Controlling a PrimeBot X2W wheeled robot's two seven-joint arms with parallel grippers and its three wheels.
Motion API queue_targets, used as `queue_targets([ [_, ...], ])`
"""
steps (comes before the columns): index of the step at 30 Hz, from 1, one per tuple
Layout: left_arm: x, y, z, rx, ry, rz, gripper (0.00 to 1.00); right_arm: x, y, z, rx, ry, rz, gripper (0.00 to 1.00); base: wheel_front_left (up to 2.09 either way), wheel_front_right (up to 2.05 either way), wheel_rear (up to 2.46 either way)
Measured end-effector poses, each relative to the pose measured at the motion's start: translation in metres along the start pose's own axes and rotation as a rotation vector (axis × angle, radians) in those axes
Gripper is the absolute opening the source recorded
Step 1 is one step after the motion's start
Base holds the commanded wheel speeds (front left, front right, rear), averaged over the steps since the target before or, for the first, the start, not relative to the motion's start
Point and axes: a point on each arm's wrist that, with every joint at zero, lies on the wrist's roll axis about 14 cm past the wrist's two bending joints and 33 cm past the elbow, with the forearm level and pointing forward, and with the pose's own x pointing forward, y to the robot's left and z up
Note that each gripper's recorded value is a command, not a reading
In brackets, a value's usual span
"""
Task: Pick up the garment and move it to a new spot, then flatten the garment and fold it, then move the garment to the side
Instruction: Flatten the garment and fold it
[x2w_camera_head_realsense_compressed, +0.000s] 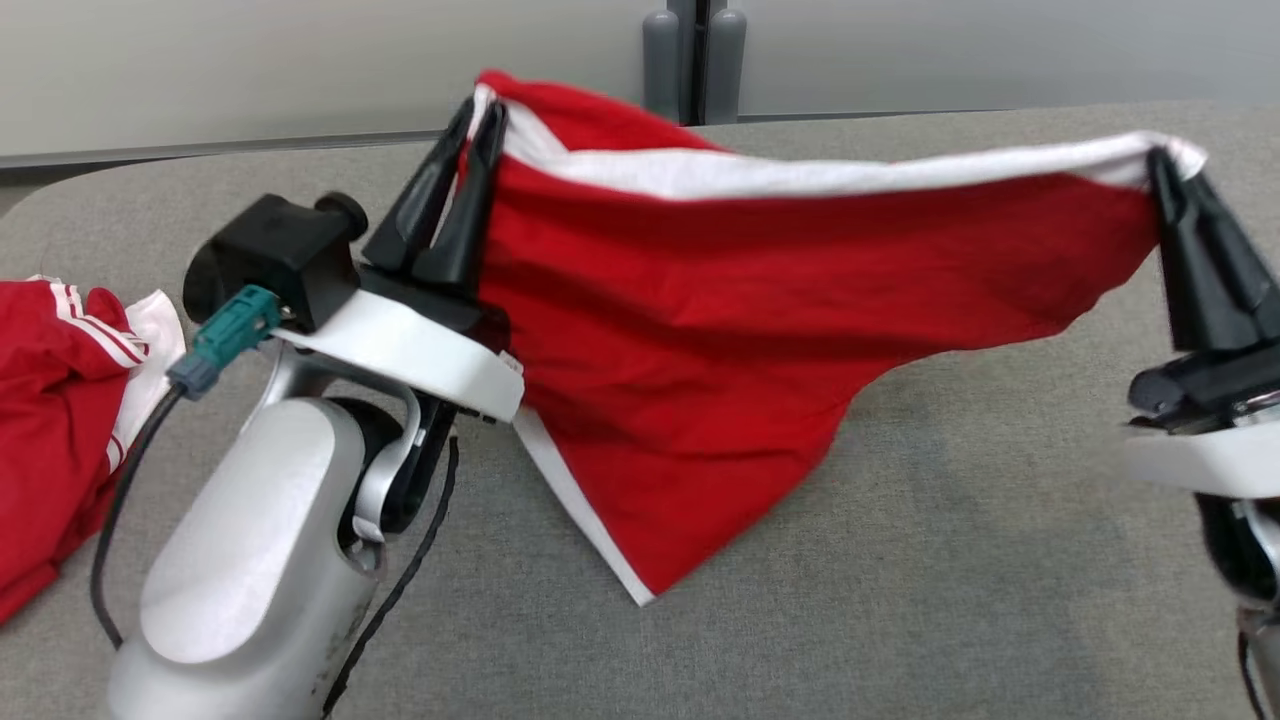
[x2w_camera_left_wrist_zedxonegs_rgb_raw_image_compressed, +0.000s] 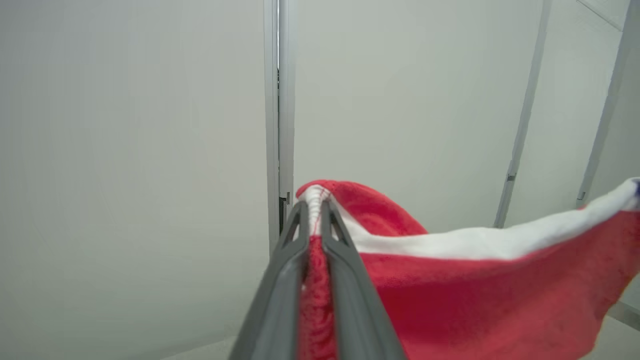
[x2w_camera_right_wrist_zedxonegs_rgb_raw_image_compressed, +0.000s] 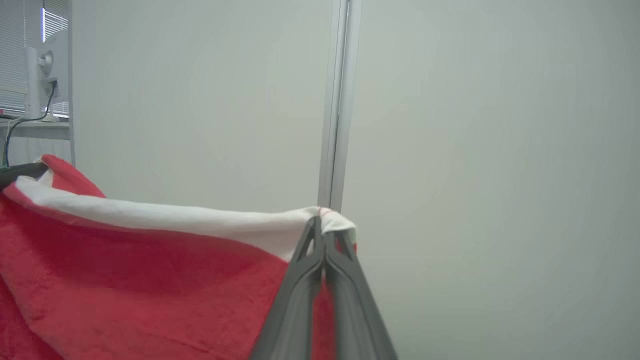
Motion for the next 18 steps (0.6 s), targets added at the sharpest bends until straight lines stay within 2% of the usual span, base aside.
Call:
queue_targets([
  [4,0.009,-0.013,0.062,0.058,-0.153,-0.042,0.00,0.008,-0.012,0.061,-0.101,-0.136,-0.006,0.00,0.00,0.00,0.00],
  [8,0.011,-0.022,0.103,0.094,-0.238,-0.061,0.00,0.009,-0.018,0.100,-0.150,-0.207,-0.023,0.00,0.00,0.00,0.00],
  [12,0.013,-0.025,0.114,0.102,-0.249,-0.069,0.00,0.010,-0.022,0.109,-0.150,-0.208,-0.034,0.00,0.00,0.00,0.00],
  [18,0.028,-0.022,0.105,0.070,-0.216,-0.071,0.00,0.022,-0.024,0.099,-0.108,-0.180,-0.028,0.00,0.00,0.00,0.00],
])
